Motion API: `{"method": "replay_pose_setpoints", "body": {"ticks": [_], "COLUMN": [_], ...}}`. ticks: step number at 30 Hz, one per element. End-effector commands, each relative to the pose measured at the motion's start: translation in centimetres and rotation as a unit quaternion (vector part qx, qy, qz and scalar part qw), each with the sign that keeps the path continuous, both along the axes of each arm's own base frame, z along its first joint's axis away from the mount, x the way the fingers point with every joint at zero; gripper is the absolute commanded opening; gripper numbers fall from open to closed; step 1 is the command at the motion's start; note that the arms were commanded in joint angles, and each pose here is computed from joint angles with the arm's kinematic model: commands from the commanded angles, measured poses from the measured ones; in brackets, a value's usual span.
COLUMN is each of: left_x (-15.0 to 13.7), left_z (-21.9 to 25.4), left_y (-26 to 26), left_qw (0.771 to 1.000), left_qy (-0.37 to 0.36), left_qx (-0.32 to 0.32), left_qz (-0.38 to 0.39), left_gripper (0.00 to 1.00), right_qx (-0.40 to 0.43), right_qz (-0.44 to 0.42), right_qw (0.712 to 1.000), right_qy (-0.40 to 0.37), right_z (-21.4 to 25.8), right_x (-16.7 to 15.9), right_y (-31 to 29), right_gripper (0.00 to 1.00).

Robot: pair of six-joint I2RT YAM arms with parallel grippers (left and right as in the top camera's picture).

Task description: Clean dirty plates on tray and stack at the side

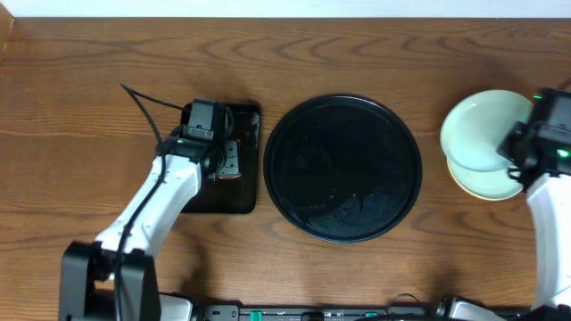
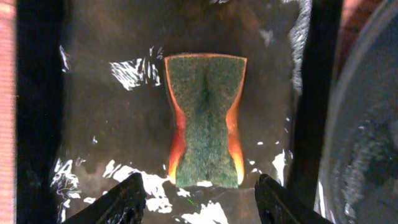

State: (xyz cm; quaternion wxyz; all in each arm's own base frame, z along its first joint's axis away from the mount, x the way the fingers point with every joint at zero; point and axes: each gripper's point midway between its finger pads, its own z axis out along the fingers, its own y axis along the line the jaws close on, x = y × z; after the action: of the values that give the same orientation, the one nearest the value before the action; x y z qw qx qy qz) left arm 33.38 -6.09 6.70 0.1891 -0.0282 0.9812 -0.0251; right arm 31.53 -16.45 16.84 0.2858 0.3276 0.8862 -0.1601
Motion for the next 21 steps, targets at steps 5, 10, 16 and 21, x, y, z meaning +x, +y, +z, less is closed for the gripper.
{"method": "replay_pose_setpoints", "body": {"ticks": [5,10,16,21], "left_x": [-1.0,-1.3,-1.5,-1.7], "left_z": [1.3,1.2,1.1,2.0], "left_y": [0.4,0.5,0.5,0.6], "left_qw": [1.0,1.0,1.0,1.0], "left_qy": [-0.004,0.003,0.008,-0.002], "left_qx": [0.002,0.004,0.005,0.002], "left_qz": [0.0,0.0,0.0,0.002], "left_gripper": [0.58,0.59,0.59,0.59], "right_qx": [0.081,0.092,0.119,0.202], "right_qz": [-0.035,-0.052,-0.037,0.086], "right_qw": [0.996,0.994,0.992,0.975], "right_qy": [0.005,0.027,0.022,-0.022], "right_z": [-3.1,-4.9,-5.5,-5.1], "right_x": [-0.8,-1.2,-0.6,2.3], "right_y": [-2.2,-3.1,-2.3,2.1], "right_gripper": [0.01,0.02,0.41,0.49]}}
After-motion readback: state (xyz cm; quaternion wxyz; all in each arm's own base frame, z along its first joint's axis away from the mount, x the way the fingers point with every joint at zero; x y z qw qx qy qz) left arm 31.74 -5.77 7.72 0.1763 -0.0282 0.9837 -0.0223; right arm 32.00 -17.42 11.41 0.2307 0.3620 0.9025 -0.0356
